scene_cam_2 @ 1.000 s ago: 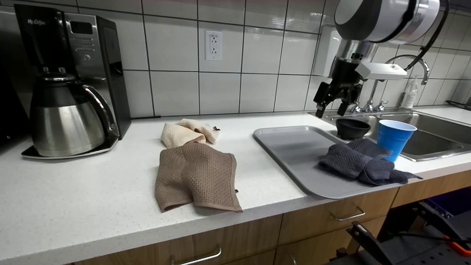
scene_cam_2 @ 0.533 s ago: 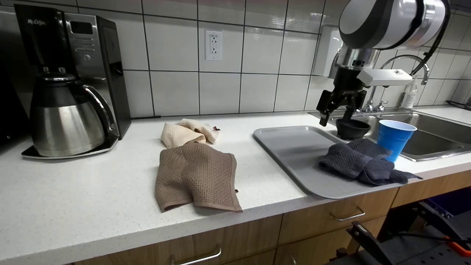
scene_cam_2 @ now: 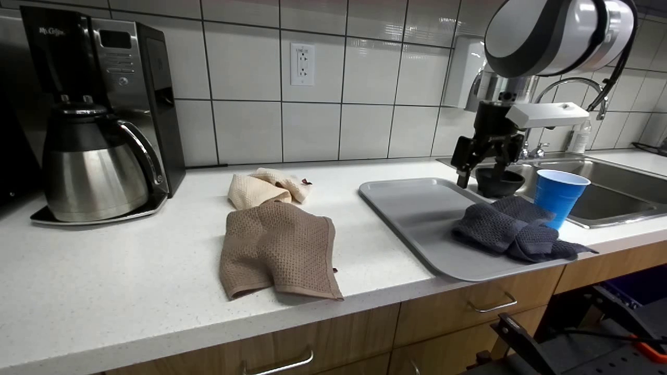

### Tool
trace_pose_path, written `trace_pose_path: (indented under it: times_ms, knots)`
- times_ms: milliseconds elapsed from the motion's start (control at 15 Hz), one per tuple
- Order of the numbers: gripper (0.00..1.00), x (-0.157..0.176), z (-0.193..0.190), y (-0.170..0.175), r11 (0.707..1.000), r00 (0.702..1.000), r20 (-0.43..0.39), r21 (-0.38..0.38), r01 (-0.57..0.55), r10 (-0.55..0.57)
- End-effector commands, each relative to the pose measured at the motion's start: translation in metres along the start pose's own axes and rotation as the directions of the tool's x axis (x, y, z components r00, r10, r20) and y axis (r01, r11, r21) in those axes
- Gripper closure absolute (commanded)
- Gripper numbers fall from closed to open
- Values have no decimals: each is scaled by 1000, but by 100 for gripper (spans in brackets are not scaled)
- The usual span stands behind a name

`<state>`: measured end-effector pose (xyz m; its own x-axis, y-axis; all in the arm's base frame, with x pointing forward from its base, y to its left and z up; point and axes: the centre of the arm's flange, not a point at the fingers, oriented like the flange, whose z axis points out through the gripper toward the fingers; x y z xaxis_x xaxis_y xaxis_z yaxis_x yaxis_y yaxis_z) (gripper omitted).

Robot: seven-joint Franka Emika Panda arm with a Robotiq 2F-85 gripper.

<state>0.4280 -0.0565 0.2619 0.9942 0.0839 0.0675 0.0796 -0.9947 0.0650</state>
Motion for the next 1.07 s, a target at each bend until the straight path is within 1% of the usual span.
trace_pose_path:
  times_ms: [0,600,1000]
  knots:
    - [0,-6,0,-11,1000,999,35,-12,-10,11]
    - [0,-4,28,-17,1000,995,99,-7,-10,10]
    - [0,-9,37,-6,999,992,129,-41,-6,11]
